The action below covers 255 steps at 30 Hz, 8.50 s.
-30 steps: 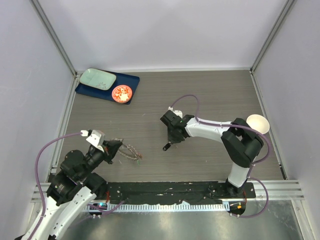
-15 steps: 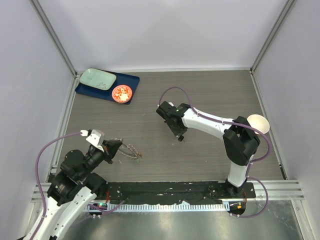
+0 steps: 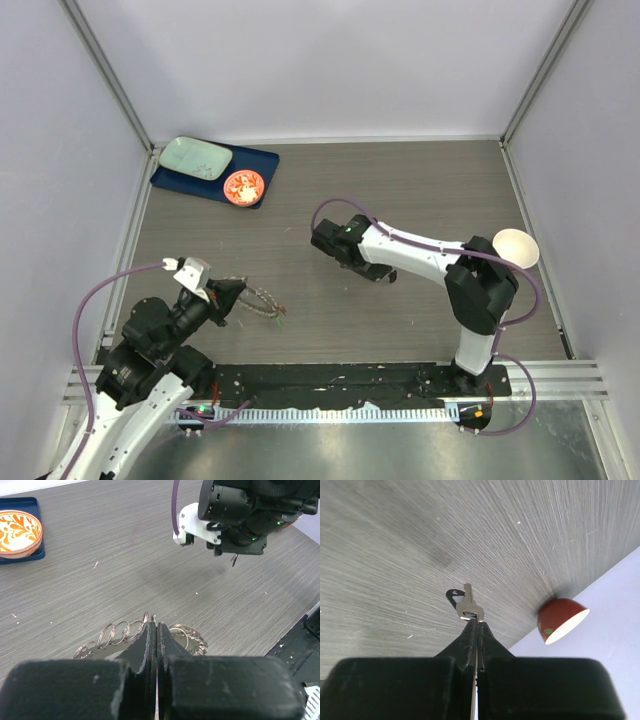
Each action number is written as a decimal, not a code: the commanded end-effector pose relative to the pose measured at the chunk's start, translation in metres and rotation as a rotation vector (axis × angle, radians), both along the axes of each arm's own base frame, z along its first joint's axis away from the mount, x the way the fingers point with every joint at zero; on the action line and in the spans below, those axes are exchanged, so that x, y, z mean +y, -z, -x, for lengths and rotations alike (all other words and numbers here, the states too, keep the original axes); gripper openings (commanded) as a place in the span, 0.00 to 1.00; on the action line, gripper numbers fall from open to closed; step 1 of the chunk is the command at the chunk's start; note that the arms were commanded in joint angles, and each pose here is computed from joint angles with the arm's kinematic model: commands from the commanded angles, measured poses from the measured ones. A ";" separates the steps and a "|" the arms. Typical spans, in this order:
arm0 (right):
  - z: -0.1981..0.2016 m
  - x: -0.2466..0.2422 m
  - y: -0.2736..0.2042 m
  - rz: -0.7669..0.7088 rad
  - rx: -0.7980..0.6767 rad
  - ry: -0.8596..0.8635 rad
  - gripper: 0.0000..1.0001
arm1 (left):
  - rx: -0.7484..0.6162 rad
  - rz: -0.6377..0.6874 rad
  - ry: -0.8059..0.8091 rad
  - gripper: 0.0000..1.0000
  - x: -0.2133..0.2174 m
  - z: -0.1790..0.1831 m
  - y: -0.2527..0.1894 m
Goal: Put the keys on the keyring
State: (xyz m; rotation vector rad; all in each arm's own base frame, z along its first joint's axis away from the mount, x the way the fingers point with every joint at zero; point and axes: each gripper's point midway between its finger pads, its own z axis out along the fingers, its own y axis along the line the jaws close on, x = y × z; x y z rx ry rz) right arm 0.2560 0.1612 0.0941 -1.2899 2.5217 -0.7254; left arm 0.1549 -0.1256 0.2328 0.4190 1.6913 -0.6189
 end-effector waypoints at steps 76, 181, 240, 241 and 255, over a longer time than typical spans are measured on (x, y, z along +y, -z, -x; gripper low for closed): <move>-0.037 0.127 -0.003 -0.991 -0.184 -0.059 0.57 | -0.022 0.046 0.002 0.00 -0.007 -0.010 -0.014; -0.029 0.144 0.026 -0.709 -0.124 -0.276 0.01 | 0.012 0.033 -0.010 0.00 -0.007 -0.015 -0.007; 0.063 0.103 -0.050 -0.932 0.100 -0.188 0.01 | -0.151 -0.233 0.486 0.00 -0.067 -0.010 -0.010; 0.068 0.091 -0.035 -0.850 0.148 -0.150 0.01 | -0.160 -0.236 0.464 0.00 -0.064 -0.011 -0.012; 0.026 0.046 0.009 -0.134 0.382 -0.134 0.01 | -0.224 -0.240 0.251 0.00 -0.032 -0.017 -0.026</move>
